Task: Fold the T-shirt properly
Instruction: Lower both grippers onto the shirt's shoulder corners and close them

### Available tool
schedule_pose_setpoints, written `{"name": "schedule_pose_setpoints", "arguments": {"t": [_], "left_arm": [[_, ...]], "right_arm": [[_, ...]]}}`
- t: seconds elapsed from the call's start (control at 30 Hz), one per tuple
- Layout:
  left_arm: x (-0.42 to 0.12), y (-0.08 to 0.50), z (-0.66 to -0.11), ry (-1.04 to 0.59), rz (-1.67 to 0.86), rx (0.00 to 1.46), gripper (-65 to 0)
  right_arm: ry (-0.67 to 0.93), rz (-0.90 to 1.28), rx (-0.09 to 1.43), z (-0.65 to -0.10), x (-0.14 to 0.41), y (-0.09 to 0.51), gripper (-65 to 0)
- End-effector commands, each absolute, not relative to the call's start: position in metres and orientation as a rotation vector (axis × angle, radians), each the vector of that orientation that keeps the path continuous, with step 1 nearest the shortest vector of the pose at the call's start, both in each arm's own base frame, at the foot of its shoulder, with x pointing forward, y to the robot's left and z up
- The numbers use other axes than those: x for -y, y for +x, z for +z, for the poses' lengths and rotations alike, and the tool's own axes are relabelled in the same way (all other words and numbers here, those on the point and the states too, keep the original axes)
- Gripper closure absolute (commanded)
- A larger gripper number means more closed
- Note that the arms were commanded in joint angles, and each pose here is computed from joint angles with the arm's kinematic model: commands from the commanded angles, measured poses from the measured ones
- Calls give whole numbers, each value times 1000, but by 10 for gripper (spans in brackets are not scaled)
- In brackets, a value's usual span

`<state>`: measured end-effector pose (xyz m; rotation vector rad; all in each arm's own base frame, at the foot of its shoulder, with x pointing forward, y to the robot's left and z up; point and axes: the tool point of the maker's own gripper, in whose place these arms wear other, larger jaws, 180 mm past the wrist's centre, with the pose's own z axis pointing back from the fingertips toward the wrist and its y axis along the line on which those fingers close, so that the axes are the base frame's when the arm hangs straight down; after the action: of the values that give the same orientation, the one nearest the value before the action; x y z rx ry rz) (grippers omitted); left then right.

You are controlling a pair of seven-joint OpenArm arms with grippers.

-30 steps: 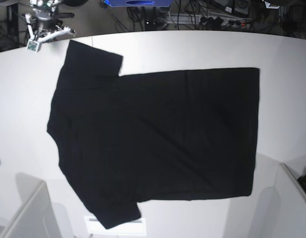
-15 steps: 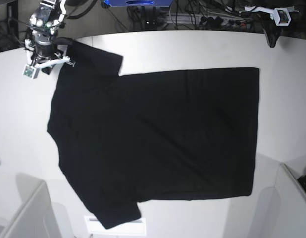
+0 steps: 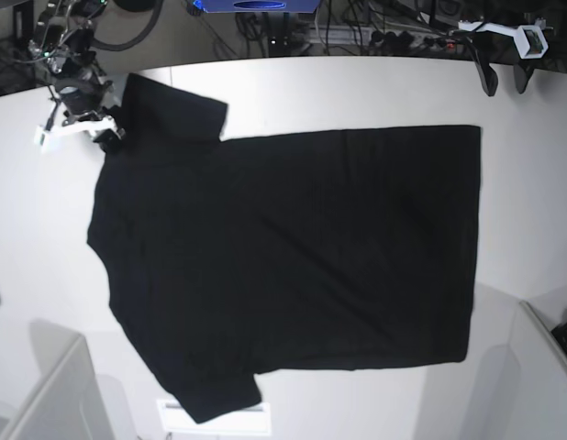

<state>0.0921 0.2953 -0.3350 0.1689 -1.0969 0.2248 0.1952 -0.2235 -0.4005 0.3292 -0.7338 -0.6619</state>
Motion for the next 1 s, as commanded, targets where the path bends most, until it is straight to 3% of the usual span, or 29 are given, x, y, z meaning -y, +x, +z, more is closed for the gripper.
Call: {"name": "schedule_pose_setpoints", "arguments": {"t": [0.0, 0.1, 0.2, 0.3, 0.6, 0.97], "left_arm": [[-297, 102, -331, 151, 231, 1104, -433], [-293, 113, -342, 51, 278, 1036, -441], [-284, 129, -338, -59, 263, 1043, -441], [-291, 135, -332, -66, 262, 1053, -443], [-341, 147, -319, 47, 356, 1024, -451], [-348, 169, -323, 25, 408, 1027, -451]], "right_arm": [[333, -656, 757, -396, 228, 201, -203], [318, -674, 713, -412, 234, 193, -213], [316, -685, 695, -420, 236, 191, -309], [317, -683, 687, -421, 236, 190, -371], [358, -652, 629, -431, 211, 182, -369], [370, -639, 543, -452, 196, 165, -354]]}}
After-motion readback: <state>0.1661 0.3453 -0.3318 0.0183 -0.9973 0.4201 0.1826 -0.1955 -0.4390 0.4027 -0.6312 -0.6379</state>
